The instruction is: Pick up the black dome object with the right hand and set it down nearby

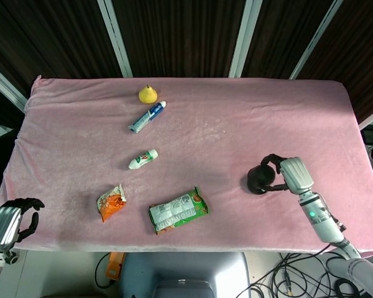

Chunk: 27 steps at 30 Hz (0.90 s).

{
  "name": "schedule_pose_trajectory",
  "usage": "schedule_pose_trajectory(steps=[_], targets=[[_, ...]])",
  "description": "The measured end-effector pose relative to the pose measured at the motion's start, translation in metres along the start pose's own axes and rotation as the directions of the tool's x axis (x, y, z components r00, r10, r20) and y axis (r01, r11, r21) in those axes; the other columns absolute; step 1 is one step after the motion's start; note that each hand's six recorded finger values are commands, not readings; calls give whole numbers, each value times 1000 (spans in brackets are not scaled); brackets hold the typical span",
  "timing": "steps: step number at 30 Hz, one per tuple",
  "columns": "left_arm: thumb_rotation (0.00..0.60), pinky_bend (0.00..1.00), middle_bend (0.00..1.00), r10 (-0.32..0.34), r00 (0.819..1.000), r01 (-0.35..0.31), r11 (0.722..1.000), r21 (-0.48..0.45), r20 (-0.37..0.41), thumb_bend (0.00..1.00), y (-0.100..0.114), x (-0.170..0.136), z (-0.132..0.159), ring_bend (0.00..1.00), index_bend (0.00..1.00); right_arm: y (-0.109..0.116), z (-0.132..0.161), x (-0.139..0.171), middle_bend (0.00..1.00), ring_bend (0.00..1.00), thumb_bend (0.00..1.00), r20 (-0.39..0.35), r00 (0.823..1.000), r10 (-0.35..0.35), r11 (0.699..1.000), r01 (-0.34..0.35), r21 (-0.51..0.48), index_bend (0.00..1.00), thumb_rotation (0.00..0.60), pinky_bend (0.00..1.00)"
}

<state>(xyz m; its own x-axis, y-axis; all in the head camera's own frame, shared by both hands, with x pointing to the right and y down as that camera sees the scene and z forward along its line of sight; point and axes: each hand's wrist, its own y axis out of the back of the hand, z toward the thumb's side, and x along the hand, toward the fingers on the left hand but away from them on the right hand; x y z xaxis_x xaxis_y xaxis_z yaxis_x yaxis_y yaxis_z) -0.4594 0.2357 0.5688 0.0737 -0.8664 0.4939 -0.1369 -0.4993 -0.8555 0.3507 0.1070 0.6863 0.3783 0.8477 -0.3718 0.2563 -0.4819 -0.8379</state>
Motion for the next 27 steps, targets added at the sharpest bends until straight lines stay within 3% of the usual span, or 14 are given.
schedule_pose_trajectory(steps=[8, 12, 15, 20, 22, 24, 27], targets=[[600, 465, 495, -1, 1000, 1, 1000, 1, 1, 572, 0, 0, 1, 419, 464, 8, -37, 31, 662, 674, 217, 141, 990, 28, 966, -62, 249, 746, 600, 867], [600, 465, 495, -1, 1000, 1, 1000, 2, 1, 573, 0, 0, 1, 420, 464, 4, -54, 43, 652, 629, 217, 202, 978, 42, 962, -94, 256, 722, 600, 810], [600, 465, 495, -1, 1000, 1, 1000, 3, 1, 573, 0, 0, 1, 419, 464, 1, -65, 50, 558, 510, 217, 234, 971, 53, 964, -111, 241, 661, 600, 706], [600, 465, 495, 1, 1000, -1, 1000, 2, 1, 573, 0, -1, 1, 419, 464, -6, -72, 59, 290, 203, 217, 249, 964, 93, 967, -147, 209, 460, 600, 415], [600, 465, 495, 0, 1000, 0, 1000, 2, 1, 572, 0, -1, 1, 419, 464, -5, -74, 62, 168, 81, 217, 251, 962, 109, 965, -163, 206, 303, 600, 280], [600, 465, 496, -1, 1000, 1, 1000, 2, 2, 572, 0, -1, 1, 419, 464, -5, -74, 64, 85, 18, 216, 251, 960, 121, 964, -174, 201, 185, 600, 195], [600, 465, 496, -1, 1000, 1, 1000, 3, 2, 572, 0, -1, 1, 419, 464, -3, -71, 69, 15, 0, 216, 241, 961, 132, 966, -179, 187, 51, 600, 129]])
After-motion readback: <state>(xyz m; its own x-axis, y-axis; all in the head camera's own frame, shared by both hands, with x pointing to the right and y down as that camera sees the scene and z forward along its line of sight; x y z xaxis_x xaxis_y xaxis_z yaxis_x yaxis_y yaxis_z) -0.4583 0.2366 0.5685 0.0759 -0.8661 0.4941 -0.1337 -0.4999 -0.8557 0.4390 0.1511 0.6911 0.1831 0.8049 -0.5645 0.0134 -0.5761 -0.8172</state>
